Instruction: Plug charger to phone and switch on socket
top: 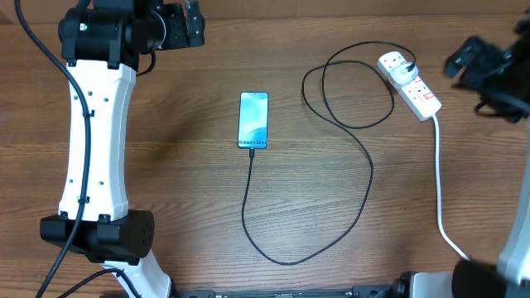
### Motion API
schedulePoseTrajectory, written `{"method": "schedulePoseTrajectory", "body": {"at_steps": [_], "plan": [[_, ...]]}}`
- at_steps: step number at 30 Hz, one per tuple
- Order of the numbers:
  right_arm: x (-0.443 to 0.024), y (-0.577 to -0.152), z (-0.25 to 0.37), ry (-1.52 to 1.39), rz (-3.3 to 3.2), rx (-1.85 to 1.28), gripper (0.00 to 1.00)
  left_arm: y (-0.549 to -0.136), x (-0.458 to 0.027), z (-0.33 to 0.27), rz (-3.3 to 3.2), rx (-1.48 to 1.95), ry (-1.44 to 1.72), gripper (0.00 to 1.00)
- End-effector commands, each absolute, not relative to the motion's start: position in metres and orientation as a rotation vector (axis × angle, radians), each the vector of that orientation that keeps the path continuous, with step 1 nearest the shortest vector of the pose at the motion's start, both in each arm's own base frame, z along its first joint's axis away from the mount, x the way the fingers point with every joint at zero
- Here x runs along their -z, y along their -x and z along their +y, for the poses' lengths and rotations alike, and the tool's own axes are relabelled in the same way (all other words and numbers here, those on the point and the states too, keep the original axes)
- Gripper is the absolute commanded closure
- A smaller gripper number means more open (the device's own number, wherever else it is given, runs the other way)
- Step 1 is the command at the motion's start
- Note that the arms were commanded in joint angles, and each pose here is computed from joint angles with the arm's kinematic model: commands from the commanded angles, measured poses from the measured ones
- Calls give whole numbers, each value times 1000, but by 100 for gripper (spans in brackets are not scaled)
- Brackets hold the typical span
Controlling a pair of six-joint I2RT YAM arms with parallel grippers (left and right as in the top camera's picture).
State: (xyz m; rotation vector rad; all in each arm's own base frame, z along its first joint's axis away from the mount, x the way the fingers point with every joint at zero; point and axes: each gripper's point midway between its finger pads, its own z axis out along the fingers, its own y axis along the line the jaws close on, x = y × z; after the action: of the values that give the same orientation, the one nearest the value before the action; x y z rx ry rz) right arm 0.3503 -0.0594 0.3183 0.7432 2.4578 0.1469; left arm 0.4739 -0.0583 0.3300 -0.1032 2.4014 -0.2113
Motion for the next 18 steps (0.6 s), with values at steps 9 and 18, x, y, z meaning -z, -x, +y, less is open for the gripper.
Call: {"method": "schedulePoseTrajectory", "body": {"at_steps": [9,18], "plan": [[-331,-255,12,-544,2442,-281,0,-474,-329,-57,2403,204,124,0],[-311,-211,19,-580,2608,-294,0,-474,-329,-57,2403,203,124,0]]}}
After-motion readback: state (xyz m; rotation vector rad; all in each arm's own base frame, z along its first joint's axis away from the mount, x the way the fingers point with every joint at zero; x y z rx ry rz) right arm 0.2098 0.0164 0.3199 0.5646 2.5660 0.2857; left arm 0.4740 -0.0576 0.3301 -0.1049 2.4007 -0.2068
